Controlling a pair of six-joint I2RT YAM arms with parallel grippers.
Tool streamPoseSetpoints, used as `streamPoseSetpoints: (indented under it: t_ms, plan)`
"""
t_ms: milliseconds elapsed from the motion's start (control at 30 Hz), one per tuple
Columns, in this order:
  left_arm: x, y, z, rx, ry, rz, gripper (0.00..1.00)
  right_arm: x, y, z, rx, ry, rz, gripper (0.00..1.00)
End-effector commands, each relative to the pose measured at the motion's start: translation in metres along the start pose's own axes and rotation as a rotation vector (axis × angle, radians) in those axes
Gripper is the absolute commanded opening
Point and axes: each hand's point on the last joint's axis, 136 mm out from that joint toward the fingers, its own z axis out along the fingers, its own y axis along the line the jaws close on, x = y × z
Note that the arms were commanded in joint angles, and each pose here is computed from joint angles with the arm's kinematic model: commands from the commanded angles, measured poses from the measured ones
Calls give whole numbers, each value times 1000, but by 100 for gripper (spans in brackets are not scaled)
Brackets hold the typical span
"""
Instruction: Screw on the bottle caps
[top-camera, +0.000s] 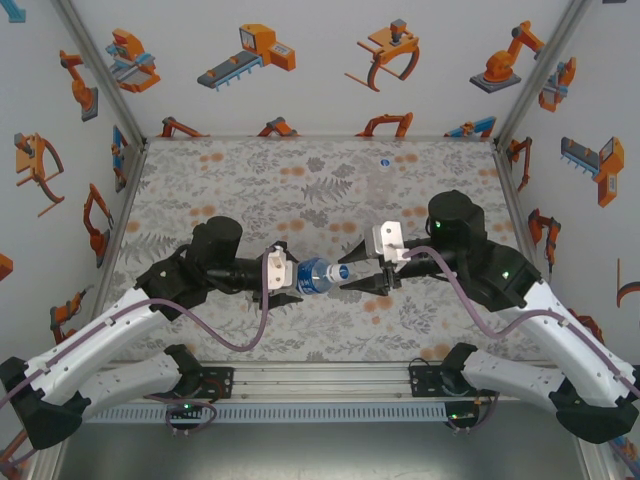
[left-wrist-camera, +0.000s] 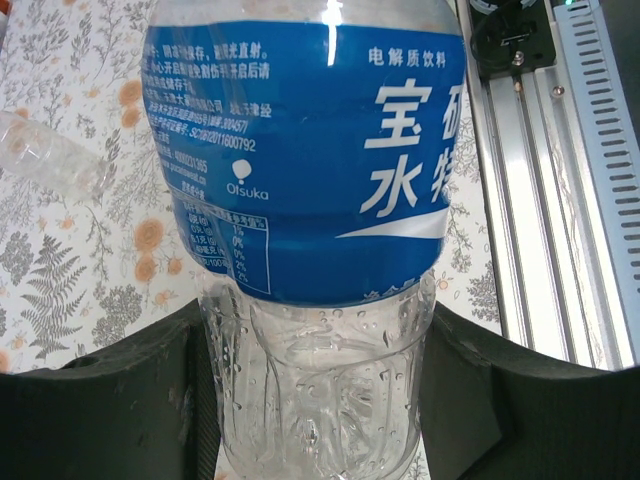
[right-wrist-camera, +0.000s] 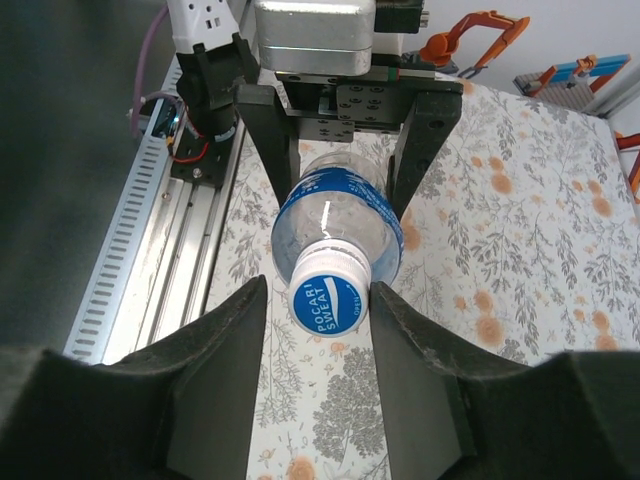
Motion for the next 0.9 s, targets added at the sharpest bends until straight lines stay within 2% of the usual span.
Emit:
streamPoseSetpoints:
  t_ms: [0, 100, 200, 300, 400, 533, 700, 767, 867]
  plan:
    - [-14, -4, -6, 14, -41, 35, 0, -5, -3, 1, 9, -24, -44, 40]
    - [-13, -3, -6, 11, -36, 34, 0, -4, -6, 2, 26, -24, -24, 31]
    - [-12, -1, -5, 3, -32, 33, 0, 0, -19, 3, 93, -16, 85, 21]
    - [-12, 3, -2, -10, -34, 35, 0, 8, -33, 2, 184, -17, 285, 10]
    - [-11, 8, 2, -27, -35, 37, 0, 19, -53, -3, 320, -55, 573, 0]
    - [-9, 17, 8, -53, -33, 49, 0, 50, -76, -15, 528, -121, 1068, 0]
    - [-8, 22, 14, -59, -28, 59, 0, 88, -77, -19, 659, -183, 1589, 0]
    - [-7, 22, 16, -56, -25, 57, 0, 98, -77, -22, 703, -218, 1696, 0]
    - [-6, 21, 16, -53, -26, 56, 0, 97, -80, -22, 707, -243, 1711, 0]
